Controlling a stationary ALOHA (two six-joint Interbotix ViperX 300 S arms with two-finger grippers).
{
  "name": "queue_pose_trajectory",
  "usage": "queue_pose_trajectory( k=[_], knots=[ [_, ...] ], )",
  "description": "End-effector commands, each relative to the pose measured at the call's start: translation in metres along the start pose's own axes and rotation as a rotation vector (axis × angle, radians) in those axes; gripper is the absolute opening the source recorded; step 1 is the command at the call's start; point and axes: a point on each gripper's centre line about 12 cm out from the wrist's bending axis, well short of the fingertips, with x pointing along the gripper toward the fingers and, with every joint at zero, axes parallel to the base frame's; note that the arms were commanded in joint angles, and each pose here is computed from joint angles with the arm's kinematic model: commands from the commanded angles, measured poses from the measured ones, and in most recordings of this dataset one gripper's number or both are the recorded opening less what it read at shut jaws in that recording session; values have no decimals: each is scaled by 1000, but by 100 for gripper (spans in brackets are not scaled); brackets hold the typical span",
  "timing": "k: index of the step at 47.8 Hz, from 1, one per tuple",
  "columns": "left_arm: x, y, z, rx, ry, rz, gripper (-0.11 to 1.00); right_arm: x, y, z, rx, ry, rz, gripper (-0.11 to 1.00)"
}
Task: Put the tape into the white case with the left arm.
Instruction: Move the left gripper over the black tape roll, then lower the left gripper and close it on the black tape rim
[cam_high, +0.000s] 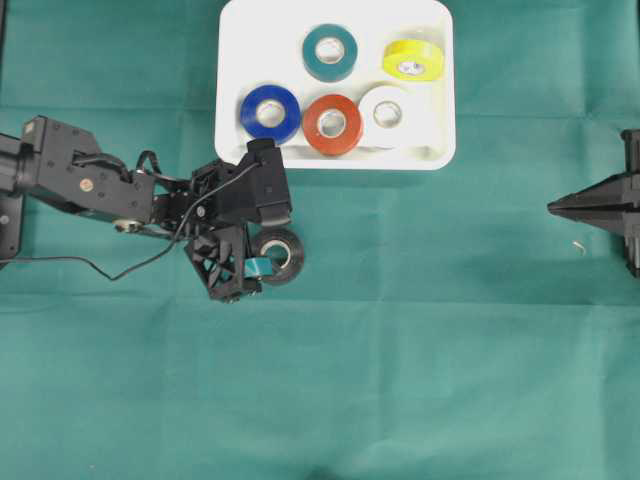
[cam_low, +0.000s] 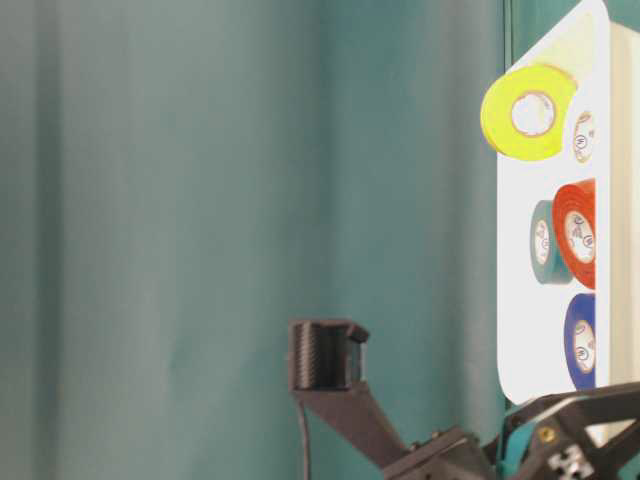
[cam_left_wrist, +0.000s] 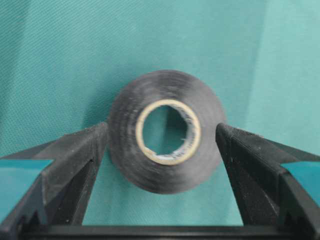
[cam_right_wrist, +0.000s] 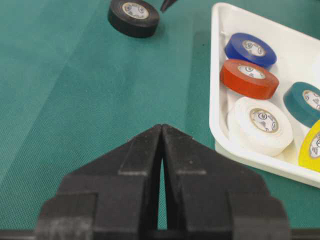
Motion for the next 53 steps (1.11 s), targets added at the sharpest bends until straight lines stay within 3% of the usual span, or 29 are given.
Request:
queue_pose_trajectory(
  k=[1, 26, 39, 53],
  knots=[
    [2, -1, 11, 1, -23, -3, 92, 0, 2, -6, -8, 14, 6, -9],
    [31, 9, 1, -7, 45, 29, 92, 0, 2, -6, -6, 15, 8, -9],
    [4, 4, 19, 113, -1, 15, 91, 0, 2, -6, -8, 15, 8, -9],
    [25, 19, 4, 104, 67, 47, 91, 0, 2, -6, -6, 15, 8, -9]
  ],
)
